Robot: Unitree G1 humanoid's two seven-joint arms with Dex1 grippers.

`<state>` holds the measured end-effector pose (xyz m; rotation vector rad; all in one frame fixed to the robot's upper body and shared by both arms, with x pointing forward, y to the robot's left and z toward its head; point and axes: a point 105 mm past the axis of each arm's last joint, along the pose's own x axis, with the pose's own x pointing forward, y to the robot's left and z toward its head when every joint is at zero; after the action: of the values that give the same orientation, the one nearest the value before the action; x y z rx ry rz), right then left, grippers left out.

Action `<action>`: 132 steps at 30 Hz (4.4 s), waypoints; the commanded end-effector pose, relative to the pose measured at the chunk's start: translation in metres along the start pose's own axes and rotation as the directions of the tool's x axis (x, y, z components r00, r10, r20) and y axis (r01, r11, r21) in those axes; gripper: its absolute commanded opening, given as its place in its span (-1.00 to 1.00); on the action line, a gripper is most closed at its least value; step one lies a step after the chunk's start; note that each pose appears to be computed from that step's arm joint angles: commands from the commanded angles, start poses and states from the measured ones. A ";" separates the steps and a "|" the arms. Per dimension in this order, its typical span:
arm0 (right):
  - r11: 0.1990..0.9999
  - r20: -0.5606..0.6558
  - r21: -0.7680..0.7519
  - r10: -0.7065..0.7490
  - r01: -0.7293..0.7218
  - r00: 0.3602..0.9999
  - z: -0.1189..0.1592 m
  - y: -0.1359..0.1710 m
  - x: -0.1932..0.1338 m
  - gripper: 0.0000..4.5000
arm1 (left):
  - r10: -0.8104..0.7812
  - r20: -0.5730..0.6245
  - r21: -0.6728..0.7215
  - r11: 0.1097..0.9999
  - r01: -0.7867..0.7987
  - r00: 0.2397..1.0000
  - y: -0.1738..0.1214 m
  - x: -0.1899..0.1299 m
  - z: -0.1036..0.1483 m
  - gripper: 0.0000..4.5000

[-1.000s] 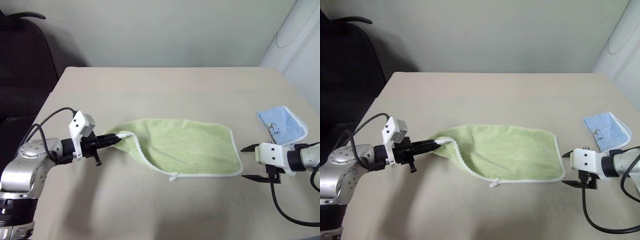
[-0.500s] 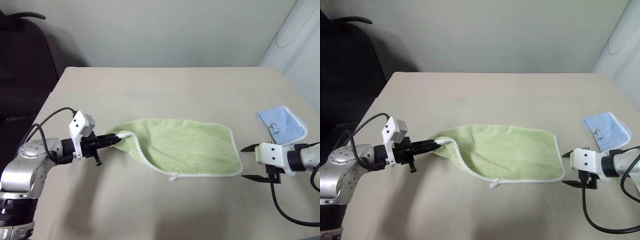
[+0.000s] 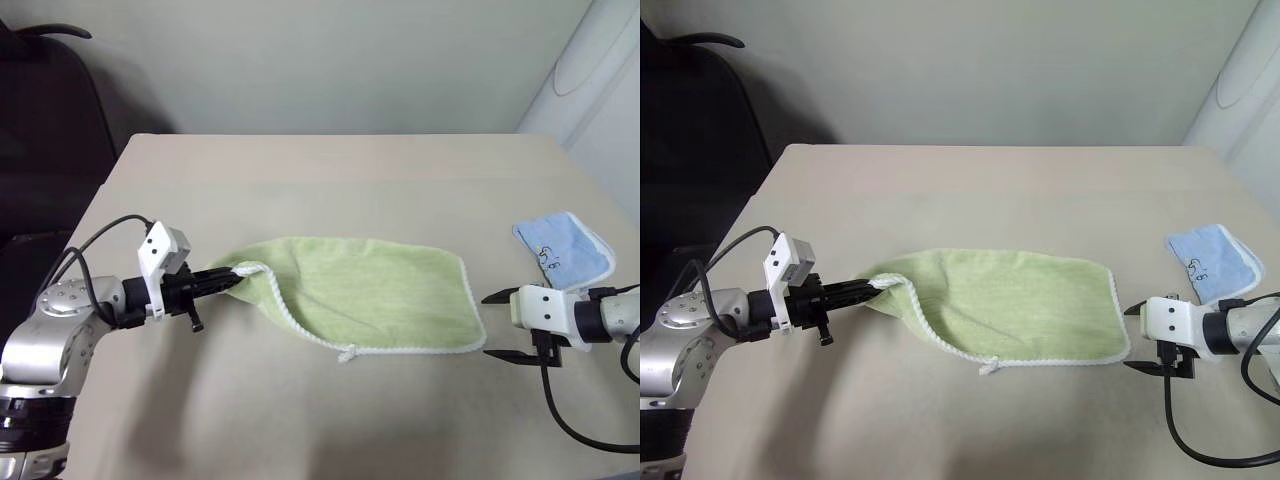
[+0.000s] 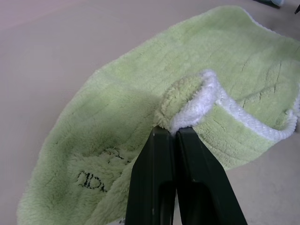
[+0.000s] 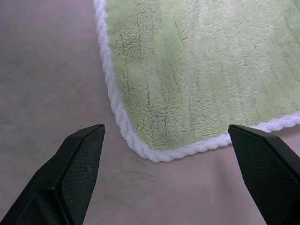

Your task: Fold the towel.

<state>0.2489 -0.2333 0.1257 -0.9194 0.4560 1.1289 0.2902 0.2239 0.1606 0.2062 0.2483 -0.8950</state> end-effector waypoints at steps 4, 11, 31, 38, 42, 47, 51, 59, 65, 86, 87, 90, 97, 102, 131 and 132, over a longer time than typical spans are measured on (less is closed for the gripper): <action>0.999 0.003 -0.035 -0.006 0.006 1.000 0.005 -0.003 -0.003 0.98 | -0.019 0.017 0.044 0.999 0.018 1.000 -0.004 0.001 0.011 -1.00; 0.994 -0.011 -0.111 0.005 -0.006 1.000 -0.008 -0.003 0.034 0.98 | -0.025 0.024 0.034 0.999 0.024 0.999 -0.009 0.003 0.010 -1.00; 0.992 -0.077 -0.099 0.067 -0.075 0.995 -0.027 0.004 0.029 0.98 | -0.031 0.024 0.032 0.999 0.030 0.999 -0.010 0.003 0.009 -1.00; 0.993 -0.079 -0.078 0.086 -0.092 0.993 -0.028 0.005 0.027 0.98 | -0.036 0.023 0.037 0.999 0.035 0.999 -0.010 0.003 0.010 -1.00; 0.993 -0.089 -0.059 0.101 -0.106 0.991 -0.031 0.006 0.027 0.98 | -0.039 0.022 0.039 0.999 0.038 0.999 -0.009 0.003 0.010 -1.00; 0.991 -0.106 -0.036 0.127 -0.131 0.986 -0.036 0.008 0.027 0.98 | -0.038 0.022 0.039 0.999 0.037 0.999 -0.010 0.003 0.010 -1.00; 0.986 -0.117 -0.019 0.160 -0.163 0.980 -0.037 0.011 0.025 0.98 | -0.037 0.022 0.038 0.999 0.036 0.999 -0.010 0.003 0.009 -1.00; 0.981 -0.123 -0.006 0.190 -0.192 0.974 -0.038 0.013 0.024 0.11 | -0.036 0.023 0.038 0.999 0.035 0.999 -0.011 0.003 0.009 -1.00; 0.985 -0.096 -0.017 0.169 -0.172 0.981 -0.034 0.011 0.027 -0.78 | -0.036 0.026 0.037 0.999 0.035 0.999 -0.012 0.003 0.009 -1.00; 0.942 -0.042 -0.093 -0.326 0.321 0.944 -0.010 -0.094 -0.023 -0.99 | 0.167 0.321 -0.039 0.986 -0.164 0.932 0.042 0.008 0.072 -1.00; 0.920 -0.041 -0.103 -0.384 0.379 0.922 -0.007 -0.109 -0.031 -0.99 | 0.198 0.354 -0.053 0.980 -0.192 0.914 0.052 0.011 0.084 -1.00; 0.871 -0.042 -0.134 -0.481 0.472 0.876 -0.002 -0.139 -0.051 -0.99 | 0.264 0.436 -0.093 0.964 -0.248 0.860 0.075 0.019 0.113 -1.00; 0.751 -0.015 -0.198 -0.645 0.630 0.764 0.019 -0.187 -0.096 -0.99 | 0.357 0.577 -0.134 0.929 -0.345 0.735 0.115 0.015 0.173 -1.00; 0.748 0.029 -0.201 -0.641 0.632 0.767 0.029 -0.186 -0.111 -0.99 | 0.346 0.602 -0.108 0.929 -0.355 0.720 0.120 0.006 0.188 -1.00; 0.992 0.064 0.106 -0.083 0.076 0.995 0.015 -0.043 -0.057 -0.99 | 0.025 0.230 -0.091 0.996 -0.004 0.973 0.024 -0.029 0.057 -1.00; 0.989 0.056 0.099 -0.119 0.114 0.991 0.013 -0.051 -0.054 -0.99 | 0.050 0.226 -0.091 0.995 -0.030 0.973 0.028 -0.025 0.052 -1.00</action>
<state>0.2633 -0.2591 0.1853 -0.7735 0.4364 1.0618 0.3019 0.2487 0.2139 -0.0280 0.1025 -0.8645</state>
